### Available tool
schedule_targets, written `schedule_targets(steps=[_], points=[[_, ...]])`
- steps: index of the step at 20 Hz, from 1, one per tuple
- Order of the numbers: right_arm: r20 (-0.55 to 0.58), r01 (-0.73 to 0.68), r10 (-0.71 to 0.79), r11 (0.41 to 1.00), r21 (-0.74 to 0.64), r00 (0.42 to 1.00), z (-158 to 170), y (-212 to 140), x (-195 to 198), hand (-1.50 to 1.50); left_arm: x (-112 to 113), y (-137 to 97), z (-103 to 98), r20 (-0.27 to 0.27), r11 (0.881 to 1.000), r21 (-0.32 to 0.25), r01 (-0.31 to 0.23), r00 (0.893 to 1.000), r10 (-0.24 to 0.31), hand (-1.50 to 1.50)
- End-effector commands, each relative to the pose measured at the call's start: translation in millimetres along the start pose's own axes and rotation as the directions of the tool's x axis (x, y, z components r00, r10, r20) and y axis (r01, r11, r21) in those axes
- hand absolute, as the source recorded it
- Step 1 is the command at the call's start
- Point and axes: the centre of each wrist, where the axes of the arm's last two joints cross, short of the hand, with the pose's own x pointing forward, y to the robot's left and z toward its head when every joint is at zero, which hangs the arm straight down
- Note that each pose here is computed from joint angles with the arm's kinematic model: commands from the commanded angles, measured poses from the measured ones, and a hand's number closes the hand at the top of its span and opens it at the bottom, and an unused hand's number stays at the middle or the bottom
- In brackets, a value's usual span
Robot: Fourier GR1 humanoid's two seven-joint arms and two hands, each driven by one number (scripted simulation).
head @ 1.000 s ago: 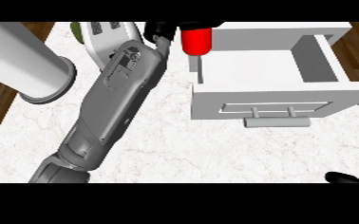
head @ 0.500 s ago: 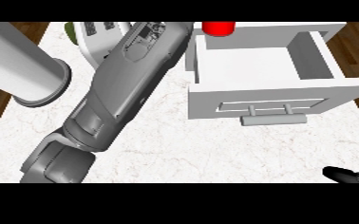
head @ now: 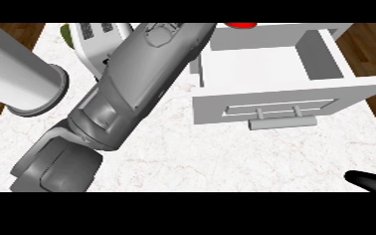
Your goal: Pick up the can, place it into the drawer and close the drawer
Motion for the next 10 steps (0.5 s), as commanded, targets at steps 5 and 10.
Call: schedule_targets(steps=[5, 10], points=[[0.016, -0.01, 0.009, 1.0, 0.029, 1.0, -8.7, 11.9, -0.5, -1.5, 5.1, -8.1, -3.0, -0.016, 0.995, 0.089, 0.049, 0.999, -0.048, -1.5], [0.021, -0.006, 0.006, 0.999, 0.034, 1.0, -5.5, 10.1, 13.8, -1.5, -12.7, -4.8, -3.0, -0.003, 0.986, 0.161, 0.052, 0.999, -0.052, -1.5]])
